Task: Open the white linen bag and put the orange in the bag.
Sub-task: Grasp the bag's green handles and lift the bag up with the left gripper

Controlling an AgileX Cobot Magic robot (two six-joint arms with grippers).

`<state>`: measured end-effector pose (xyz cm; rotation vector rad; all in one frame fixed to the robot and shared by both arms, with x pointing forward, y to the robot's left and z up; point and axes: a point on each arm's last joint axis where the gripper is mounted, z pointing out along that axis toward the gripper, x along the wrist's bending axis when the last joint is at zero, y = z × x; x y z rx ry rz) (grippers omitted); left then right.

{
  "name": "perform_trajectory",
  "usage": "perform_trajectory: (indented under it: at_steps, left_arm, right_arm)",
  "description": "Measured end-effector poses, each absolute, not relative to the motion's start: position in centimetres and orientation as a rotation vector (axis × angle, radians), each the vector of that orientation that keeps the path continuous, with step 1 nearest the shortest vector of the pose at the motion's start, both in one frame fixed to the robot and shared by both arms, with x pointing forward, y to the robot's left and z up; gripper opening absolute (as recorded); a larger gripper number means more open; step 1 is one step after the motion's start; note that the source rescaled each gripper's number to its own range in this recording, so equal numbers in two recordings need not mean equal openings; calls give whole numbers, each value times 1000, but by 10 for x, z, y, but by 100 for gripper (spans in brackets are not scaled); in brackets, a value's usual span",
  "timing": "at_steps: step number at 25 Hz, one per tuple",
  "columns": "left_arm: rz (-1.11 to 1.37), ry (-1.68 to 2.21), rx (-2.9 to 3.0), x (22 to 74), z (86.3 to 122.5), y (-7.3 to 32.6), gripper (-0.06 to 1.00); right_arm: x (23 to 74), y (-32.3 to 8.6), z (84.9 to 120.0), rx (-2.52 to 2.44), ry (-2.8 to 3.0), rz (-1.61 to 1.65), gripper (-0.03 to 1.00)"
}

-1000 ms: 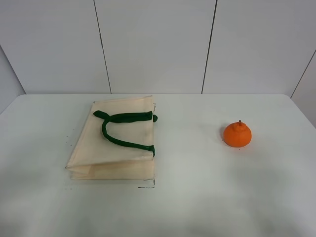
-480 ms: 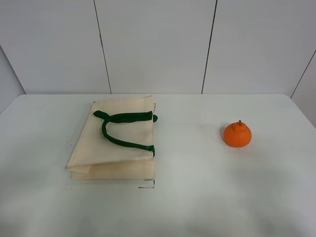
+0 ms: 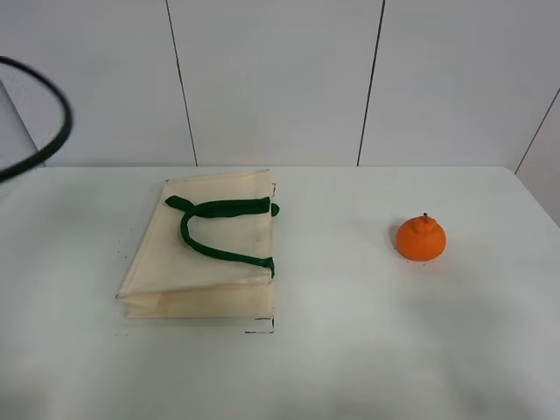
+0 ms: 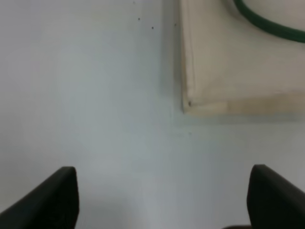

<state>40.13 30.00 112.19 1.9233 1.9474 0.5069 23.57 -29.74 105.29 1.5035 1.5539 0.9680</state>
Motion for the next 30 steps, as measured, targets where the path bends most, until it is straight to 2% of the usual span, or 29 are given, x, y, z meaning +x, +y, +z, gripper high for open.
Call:
perform_trajectory:
  at_steps: [5, 8, 13, 23, 30]
  left_arm:
    - [357, 2049, 2027, 505, 1098, 298, 100]
    - [285, 2107, 2051, 563, 1071, 297, 100]
    - [205, 2194, 2038, 628, 1035, 283, 100]
    - [138, 2121, 2071, 662, 988, 177, 100]
    - [115, 2169, 2094, 674, 935, 167, 100]
  right_arm:
    - [236, -297, 1053, 1504, 1554, 968, 100]
    - [236, -297, 1053, 1504, 1554, 968, 100]
    - [236, -297, 1053, 1504, 1554, 968, 100]
    - [236, -297, 1053, 1504, 1554, 968, 100]
    - [236, -297, 1053, 1504, 1554, 968, 100]
